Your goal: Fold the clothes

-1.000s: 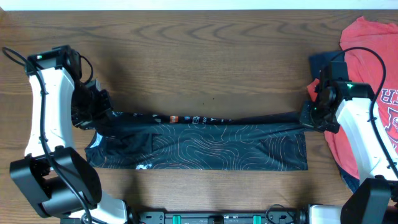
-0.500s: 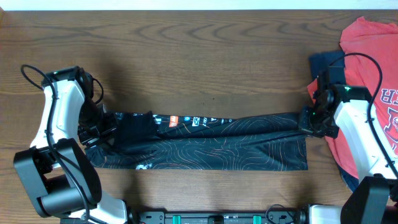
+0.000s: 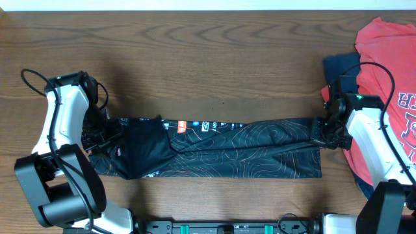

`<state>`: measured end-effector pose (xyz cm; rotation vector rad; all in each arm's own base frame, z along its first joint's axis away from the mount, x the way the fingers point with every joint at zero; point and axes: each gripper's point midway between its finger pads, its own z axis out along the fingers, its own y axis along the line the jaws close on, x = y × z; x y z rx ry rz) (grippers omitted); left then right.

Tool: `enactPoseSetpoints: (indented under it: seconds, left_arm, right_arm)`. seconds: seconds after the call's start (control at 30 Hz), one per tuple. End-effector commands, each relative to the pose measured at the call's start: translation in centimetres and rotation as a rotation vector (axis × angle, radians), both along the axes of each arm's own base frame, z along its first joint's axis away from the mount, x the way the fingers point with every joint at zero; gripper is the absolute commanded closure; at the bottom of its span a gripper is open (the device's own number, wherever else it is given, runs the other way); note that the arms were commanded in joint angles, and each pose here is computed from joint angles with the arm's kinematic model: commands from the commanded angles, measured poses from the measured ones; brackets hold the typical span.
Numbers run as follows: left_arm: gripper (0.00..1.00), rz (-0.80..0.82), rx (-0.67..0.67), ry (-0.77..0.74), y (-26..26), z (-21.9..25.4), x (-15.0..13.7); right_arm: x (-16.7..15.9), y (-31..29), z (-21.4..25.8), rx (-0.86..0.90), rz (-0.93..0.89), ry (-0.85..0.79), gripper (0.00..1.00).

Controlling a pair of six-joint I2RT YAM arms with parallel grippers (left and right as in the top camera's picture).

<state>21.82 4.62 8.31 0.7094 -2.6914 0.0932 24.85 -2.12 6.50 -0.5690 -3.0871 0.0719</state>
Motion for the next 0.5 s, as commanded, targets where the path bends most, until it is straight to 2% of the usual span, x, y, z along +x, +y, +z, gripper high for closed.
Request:
enactPoseSetpoints:
  seconds: [0.0, 0.23, 0.37, 0.47]
  left_arm:
    - [0.58, 0.011, 0.016, 0.007, 0.3, -0.1, -0.1]
    - [0.58, 0.056, -0.107, -0.107, -1.8, -0.4, 2.4]
    - [0.58, 0.026, -0.166, -0.199, -3.2, -0.5, 4.6]
    - [0.51, -0.024, -0.176, -0.256, -4.5, -0.7, 6.0]
  right_arm:
    - [-0.1, -0.6, -0.1, -0.019, -0.028, 0.0, 0.99]
    - [-0.1, -0.6, -0.1, -0.019, -0.028, 0.0, 0.99]
    - [-0.1, -0.6, -0.1, -0.019, -0.028, 0.0, 0.99]
    - [-0.1, -0.6, -0.1, -0.019, -0.028, 0.001, 0.99]
